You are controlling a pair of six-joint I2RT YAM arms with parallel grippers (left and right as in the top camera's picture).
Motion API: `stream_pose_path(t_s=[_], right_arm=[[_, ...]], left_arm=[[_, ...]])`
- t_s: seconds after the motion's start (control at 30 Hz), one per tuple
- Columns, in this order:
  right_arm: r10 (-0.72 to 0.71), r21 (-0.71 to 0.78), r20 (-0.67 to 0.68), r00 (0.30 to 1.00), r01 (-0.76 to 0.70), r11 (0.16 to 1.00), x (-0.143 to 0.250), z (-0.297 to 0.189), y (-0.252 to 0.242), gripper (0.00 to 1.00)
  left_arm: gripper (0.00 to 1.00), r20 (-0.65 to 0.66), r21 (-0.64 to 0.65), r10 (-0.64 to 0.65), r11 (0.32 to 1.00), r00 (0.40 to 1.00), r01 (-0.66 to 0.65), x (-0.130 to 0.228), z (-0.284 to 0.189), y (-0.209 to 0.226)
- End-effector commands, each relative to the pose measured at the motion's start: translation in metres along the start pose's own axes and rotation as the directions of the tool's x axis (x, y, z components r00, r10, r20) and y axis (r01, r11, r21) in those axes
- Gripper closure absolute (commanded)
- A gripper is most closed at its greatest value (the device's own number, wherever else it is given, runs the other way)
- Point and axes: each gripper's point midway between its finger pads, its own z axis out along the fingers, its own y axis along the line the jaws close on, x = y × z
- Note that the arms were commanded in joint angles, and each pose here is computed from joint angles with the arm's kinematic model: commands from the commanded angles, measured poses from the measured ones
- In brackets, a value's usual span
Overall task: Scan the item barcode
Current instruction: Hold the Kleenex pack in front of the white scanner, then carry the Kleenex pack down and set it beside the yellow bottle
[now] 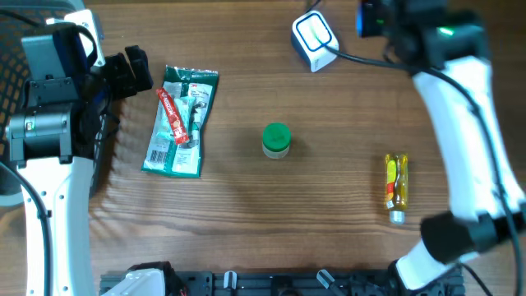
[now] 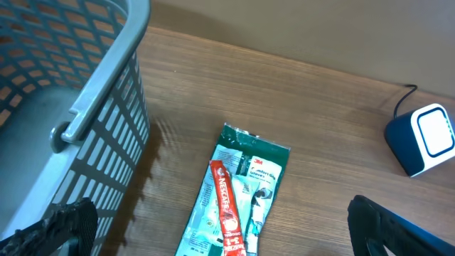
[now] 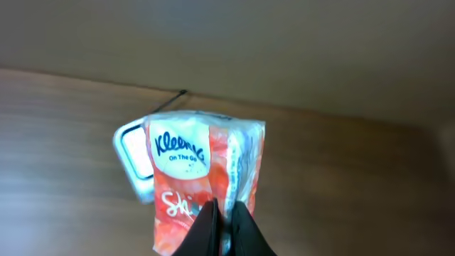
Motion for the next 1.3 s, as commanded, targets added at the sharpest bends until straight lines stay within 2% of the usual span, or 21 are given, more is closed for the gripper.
stream_pose_path(t_s=[0.0,0.17,0.27,0.57,0.77,0.87,0.93,1.0,1.07,1.17,1.23,1.27], right_arm=[[-0.241,0.16,-0.047,0.969,0.245,0.956,0.003,0.05,0.012,0.96],[-0.427,0.218,-0.109,0.898,0.44,0.871,0.021,0.12,0.048,0.95],[-0.477,0.257,-0.138,0.868,0.496,0.829,0.032,0.155,0.057,0.96],[-0.517,0.186,-0.2,0.832,0.55,0.814,0.083,0.213,0.086,0.96],[-0.451,0.205,-0.18,0.874,0.482,0.852,0.083,0.216,0.087,0.96],[-0.35,0.261,-0.126,0.928,0.371,0.891,0.059,0.194,0.074,0.96],[-0.301,0.241,-0.075,0.951,0.31,0.92,0.037,0.165,0.067,0.96],[-0.257,0.152,-0.04,0.966,0.26,0.953,0.022,0.13,0.067,0.96],[-0.182,-0.015,-0.063,0.981,0.181,0.983,0.025,0.086,0.072,0.96],[-0.048,-0.196,-0.237,0.97,0.001,0.981,0.061,0.038,0.071,0.95],[0.026,-0.22,-0.436,0.899,-0.135,0.966,0.103,0.017,0.063,0.95],[0.073,-0.18,-0.548,0.833,-0.203,0.962,0.127,0.007,0.055,0.96]], left_arm=[[0.0,0.011,-0.006,0.006,1.0,1.0,-0.006,-0.004,-0.001,0.001],[0.0,0.011,-0.006,0.006,1.0,1.0,-0.006,-0.004,-0.001,0.001],[0.0,0.011,-0.006,0.006,1.0,1.0,-0.006,-0.004,-0.001,0.001],[0.0,0.011,-0.006,0.006,1.0,1.0,-0.006,-0.004,-0.001,0.001],[0.0,0.01,-0.006,0.007,1.0,1.0,-0.006,-0.004,-0.001,0.001],[0.0,0.011,-0.006,0.006,1.0,1.0,-0.006,-0.004,-0.001,0.001],[0.0,0.011,-0.006,0.006,1.0,1.0,-0.006,-0.004,-0.001,0.001],[0.0,0.011,-0.006,0.006,1.0,1.0,-0.006,-0.004,-0.001,0.001],[0.0,0.011,-0.006,0.006,1.0,1.0,-0.006,-0.004,-0.001,0.001],[0.0,0.011,-0.006,0.006,1.0,1.0,-0.006,-0.004,-0.001,0.001],[0.0,0.01,-0.006,0.006,1.0,1.0,-0.006,-0.004,-0.001,0.001],[0.0,0.011,-0.006,0.006,1.0,1.0,-0.006,-0.004,-0.001,0.001]])
